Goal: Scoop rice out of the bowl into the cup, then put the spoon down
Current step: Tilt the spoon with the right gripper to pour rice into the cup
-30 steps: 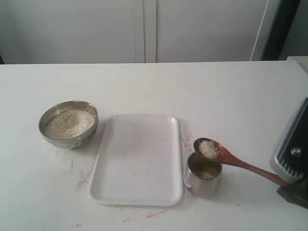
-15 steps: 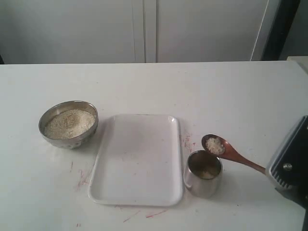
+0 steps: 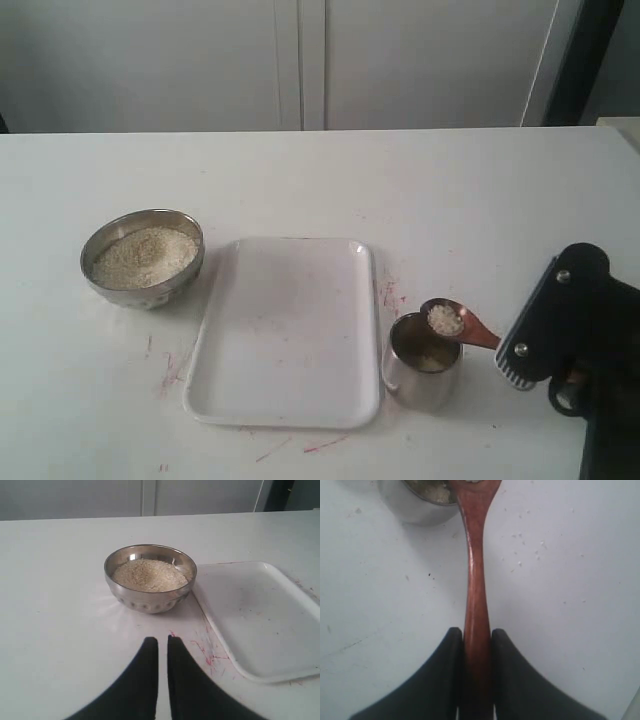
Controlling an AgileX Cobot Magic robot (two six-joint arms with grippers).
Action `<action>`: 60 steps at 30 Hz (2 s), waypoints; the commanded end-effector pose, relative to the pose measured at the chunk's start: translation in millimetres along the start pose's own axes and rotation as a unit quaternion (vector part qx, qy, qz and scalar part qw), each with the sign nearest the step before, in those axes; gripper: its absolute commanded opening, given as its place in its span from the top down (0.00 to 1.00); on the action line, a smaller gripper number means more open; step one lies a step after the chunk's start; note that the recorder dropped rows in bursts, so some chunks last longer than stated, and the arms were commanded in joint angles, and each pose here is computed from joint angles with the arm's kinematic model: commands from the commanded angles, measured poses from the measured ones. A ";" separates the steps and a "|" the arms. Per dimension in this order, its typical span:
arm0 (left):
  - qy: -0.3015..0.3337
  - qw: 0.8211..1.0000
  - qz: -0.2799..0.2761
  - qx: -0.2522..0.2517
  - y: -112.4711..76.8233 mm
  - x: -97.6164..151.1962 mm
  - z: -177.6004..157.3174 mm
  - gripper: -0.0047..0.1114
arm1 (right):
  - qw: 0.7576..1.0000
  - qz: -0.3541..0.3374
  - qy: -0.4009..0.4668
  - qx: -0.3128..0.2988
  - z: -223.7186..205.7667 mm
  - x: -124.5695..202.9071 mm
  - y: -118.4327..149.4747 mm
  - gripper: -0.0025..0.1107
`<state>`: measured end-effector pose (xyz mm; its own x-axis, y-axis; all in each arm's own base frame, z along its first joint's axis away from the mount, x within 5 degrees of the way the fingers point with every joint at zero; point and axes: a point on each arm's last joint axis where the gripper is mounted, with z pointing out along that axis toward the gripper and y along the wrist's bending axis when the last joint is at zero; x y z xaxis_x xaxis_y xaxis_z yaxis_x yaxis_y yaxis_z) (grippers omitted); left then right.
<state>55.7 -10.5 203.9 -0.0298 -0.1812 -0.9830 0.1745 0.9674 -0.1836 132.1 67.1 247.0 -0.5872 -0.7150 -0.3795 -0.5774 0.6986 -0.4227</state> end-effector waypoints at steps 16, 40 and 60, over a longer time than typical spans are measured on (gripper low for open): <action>-0.004 1.000 -0.005 0.004 -0.8 -2.4 -0.2 0.84 | 0.996 -0.081 0.012 0.030 3.9 -0.1 -5.0 0.98; -0.004 1.000 -0.005 0.004 -0.8 -2.4 -0.2 0.84 | 0.961 -0.258 -0.006 0.101 2.2 -7.5 -16.7 0.98; -0.004 1.000 -0.005 0.004 -0.8 -2.4 -0.2 0.84 | 0.931 -0.338 0.005 0.137 0.6 -9.4 -22.9 0.98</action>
<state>55.7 -10.5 203.9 -0.0298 -0.1812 -0.9830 0.1745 0.9674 -0.1836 149.7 60.1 259.0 -0.1553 -0.9876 0.0250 -0.6644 0.0856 -0.7425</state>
